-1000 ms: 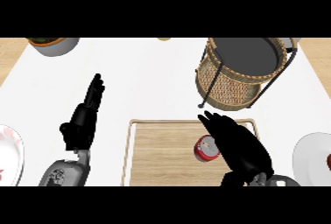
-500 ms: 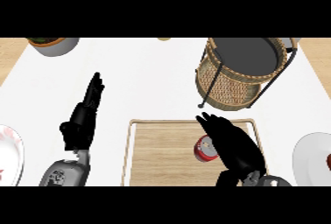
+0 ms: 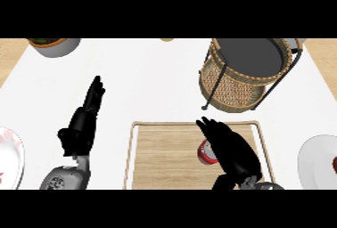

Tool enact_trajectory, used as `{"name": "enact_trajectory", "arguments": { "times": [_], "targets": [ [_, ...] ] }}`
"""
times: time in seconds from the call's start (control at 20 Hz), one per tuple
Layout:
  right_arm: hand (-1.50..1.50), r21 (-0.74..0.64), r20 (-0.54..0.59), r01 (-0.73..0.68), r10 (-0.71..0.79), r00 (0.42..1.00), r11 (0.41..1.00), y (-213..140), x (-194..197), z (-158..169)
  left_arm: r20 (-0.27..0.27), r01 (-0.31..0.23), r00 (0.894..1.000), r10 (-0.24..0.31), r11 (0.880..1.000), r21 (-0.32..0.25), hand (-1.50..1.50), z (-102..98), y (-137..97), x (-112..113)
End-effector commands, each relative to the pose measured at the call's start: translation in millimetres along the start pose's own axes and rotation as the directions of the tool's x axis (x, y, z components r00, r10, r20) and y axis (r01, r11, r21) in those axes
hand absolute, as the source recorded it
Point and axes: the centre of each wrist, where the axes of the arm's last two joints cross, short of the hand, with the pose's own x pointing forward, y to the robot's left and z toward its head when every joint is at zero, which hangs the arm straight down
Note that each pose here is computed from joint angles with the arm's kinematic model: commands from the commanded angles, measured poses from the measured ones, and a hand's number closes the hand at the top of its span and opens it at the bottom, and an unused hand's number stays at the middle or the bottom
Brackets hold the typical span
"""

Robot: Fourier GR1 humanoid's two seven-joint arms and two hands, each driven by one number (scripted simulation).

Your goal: Pick the can from the tray and place it in the tiered basket

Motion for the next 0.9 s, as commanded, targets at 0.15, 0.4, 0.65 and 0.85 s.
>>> {"name": "enact_trajectory", "arguments": {
  "times": [0.15, 0.4, 0.65, 0.85],
  "targets": [
    [1.50, -0.150, 0.026, -0.017, 0.021, 0.999, 0.989, 15.8, 14.4, -22.7, 0.007, -0.010, 1.000, 0.010, 1.000, -0.009, 0.00, -0.3, -0.9, 6.9],
    [1.50, -0.164, -0.039, -0.207, 0.204, 0.978, 0.964, 33.2, 16.2, -25.1, 0.006, 0.005, 1.000, -0.005, 1.000, -0.014, 0.00, -7.8, -6.6, 3.5],
    [1.50, 0.086, -0.335, -0.373, 0.379, 0.863, 0.924, 62.3, 42.4, -52.3, 0.010, -0.003, 1.000, 0.004, 1.000, -0.021, 0.00, -9.6, -4.4, 4.5],
    [1.50, 0.052, -0.413, -0.375, 0.362, 0.836, 0.926, 50.2, 62.5, -63.3, -0.008, 0.001, 1.000, -0.001, 1.000, -0.018, 0.00, 4.3, -9.4, 0.9]
  ]
}}
